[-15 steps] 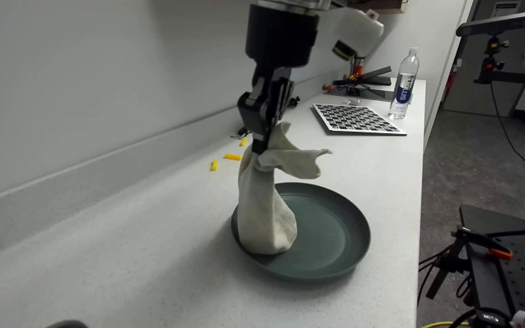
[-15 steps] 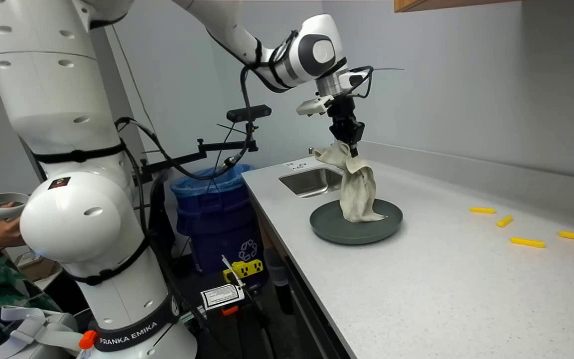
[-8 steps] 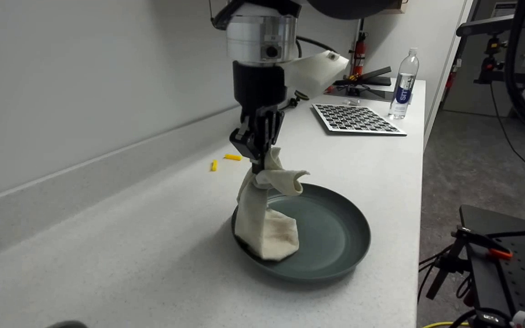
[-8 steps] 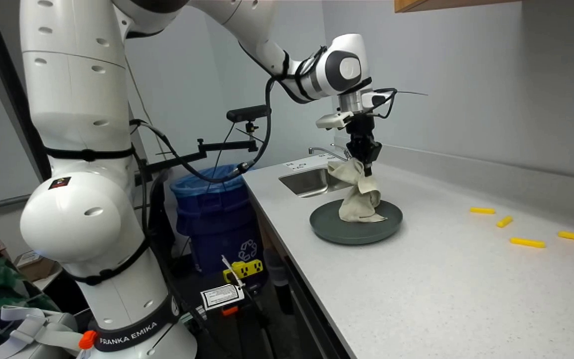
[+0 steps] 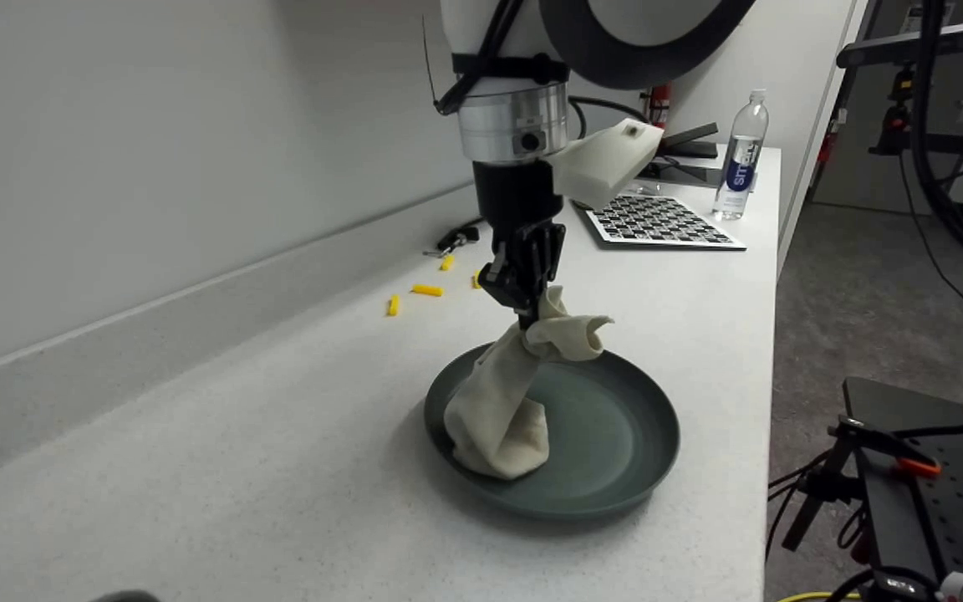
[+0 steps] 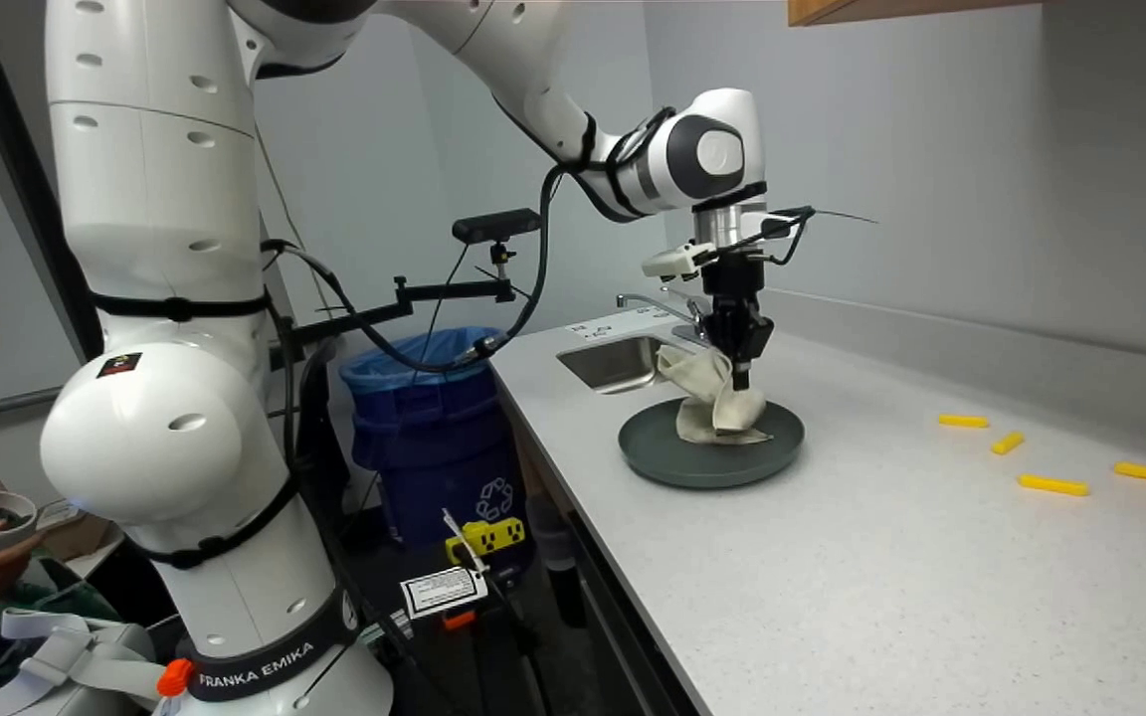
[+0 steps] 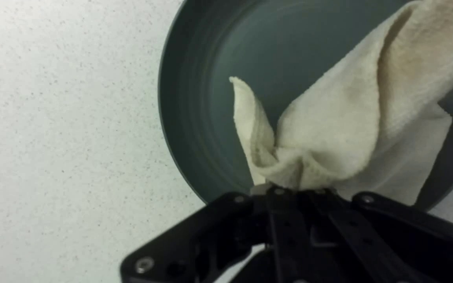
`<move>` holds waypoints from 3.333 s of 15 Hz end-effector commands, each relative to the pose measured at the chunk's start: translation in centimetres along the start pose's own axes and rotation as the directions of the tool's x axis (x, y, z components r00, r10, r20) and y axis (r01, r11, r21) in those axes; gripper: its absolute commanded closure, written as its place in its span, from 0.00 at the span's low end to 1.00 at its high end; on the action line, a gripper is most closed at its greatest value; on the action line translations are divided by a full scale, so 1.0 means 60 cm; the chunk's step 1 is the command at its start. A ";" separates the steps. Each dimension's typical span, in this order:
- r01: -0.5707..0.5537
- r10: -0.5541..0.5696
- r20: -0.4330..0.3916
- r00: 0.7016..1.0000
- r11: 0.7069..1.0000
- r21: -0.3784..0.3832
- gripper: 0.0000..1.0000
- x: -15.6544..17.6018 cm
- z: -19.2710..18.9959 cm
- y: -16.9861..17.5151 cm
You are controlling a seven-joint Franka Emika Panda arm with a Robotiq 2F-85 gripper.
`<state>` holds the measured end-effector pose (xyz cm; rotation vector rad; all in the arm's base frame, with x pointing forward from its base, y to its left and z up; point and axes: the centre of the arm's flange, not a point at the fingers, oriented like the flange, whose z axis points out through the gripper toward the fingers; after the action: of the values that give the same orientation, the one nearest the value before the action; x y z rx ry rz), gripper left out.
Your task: Use the towel on the left to wipe the grey plate
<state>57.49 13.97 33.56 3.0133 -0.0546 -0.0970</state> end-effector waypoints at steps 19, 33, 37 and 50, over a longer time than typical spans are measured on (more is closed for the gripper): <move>-0.063 0.056 0.108 0.993 0.996 0.064 0.99 0.031 0.137 -0.120; -0.054 0.073 0.244 0.967 0.995 -0.086 0.99 -0.045 0.057 -0.011; 0.016 0.001 0.323 0.946 0.999 -0.050 0.99 -0.059 0.045 0.002; 0.085 -0.077 -0.068 0.995 0.989 0.123 0.99 0.076 0.017 -0.260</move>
<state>59.33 26.57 30.11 3.1643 0.0280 -0.1676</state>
